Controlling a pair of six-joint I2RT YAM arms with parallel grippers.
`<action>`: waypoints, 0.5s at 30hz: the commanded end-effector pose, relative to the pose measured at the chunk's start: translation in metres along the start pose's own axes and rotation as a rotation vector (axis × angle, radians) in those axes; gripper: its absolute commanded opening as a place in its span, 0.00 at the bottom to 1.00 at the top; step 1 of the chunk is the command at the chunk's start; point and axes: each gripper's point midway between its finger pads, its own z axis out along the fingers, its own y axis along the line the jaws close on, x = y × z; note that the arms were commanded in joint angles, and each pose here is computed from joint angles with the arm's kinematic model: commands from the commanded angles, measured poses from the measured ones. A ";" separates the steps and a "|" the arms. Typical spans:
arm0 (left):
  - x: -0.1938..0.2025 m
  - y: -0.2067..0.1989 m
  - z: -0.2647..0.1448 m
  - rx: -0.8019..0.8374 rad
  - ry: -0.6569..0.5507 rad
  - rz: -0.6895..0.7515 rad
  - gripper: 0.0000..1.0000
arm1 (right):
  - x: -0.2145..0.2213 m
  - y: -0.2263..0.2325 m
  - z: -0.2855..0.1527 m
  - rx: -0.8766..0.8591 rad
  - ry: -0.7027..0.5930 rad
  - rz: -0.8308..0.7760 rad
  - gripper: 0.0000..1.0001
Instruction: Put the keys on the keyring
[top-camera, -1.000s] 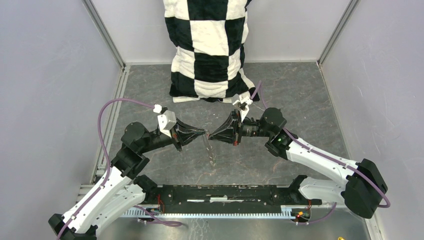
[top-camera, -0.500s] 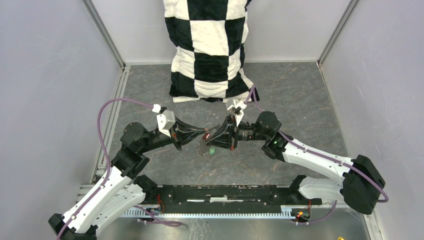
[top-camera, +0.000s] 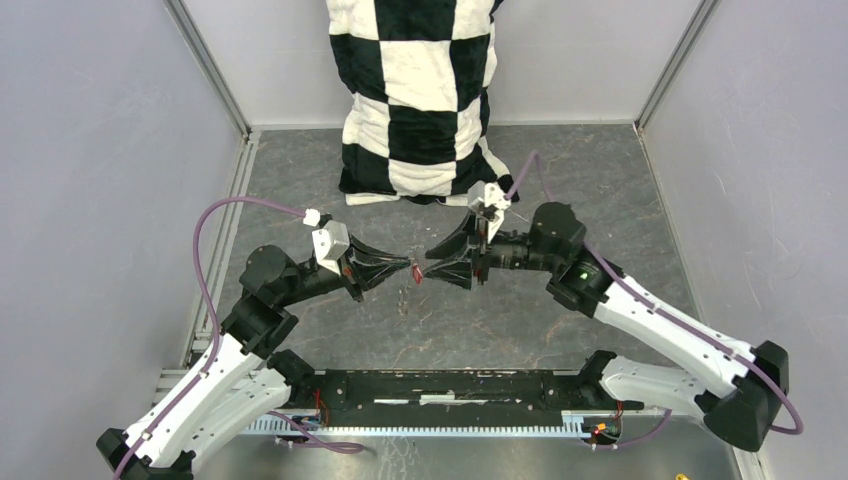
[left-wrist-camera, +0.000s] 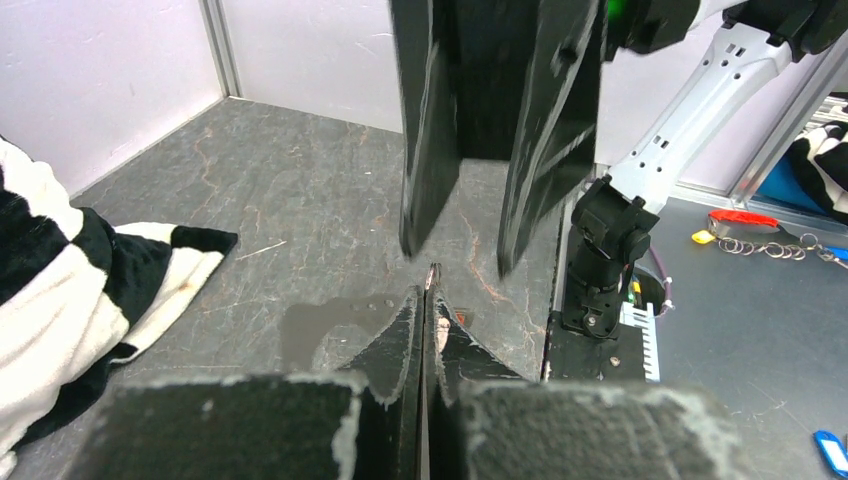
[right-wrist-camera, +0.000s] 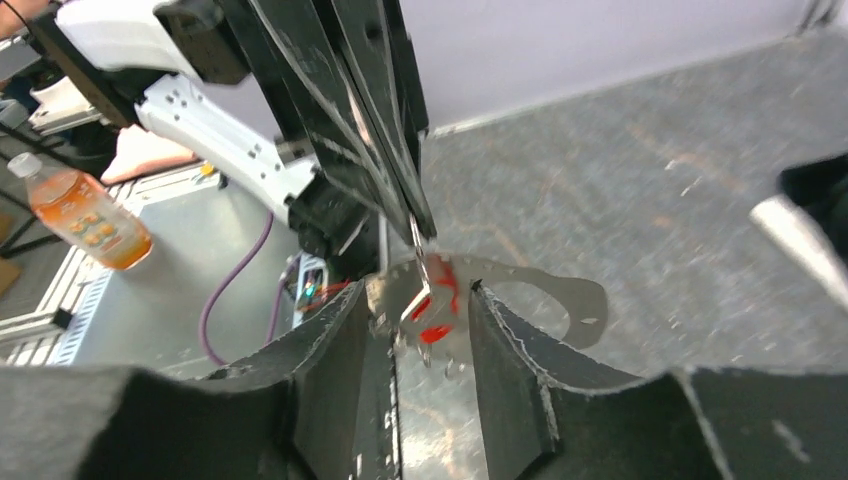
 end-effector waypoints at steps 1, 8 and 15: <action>-0.029 -0.007 -0.001 0.025 -0.071 0.046 0.02 | -0.038 0.000 -0.010 0.053 -0.055 -0.138 0.51; -0.027 -0.008 -0.001 0.033 -0.066 0.049 0.02 | -0.034 -0.005 0.002 0.018 -0.053 -0.143 0.58; -0.025 -0.011 -0.001 0.051 -0.058 0.052 0.02 | -0.037 -0.006 0.007 0.010 -0.056 -0.149 0.59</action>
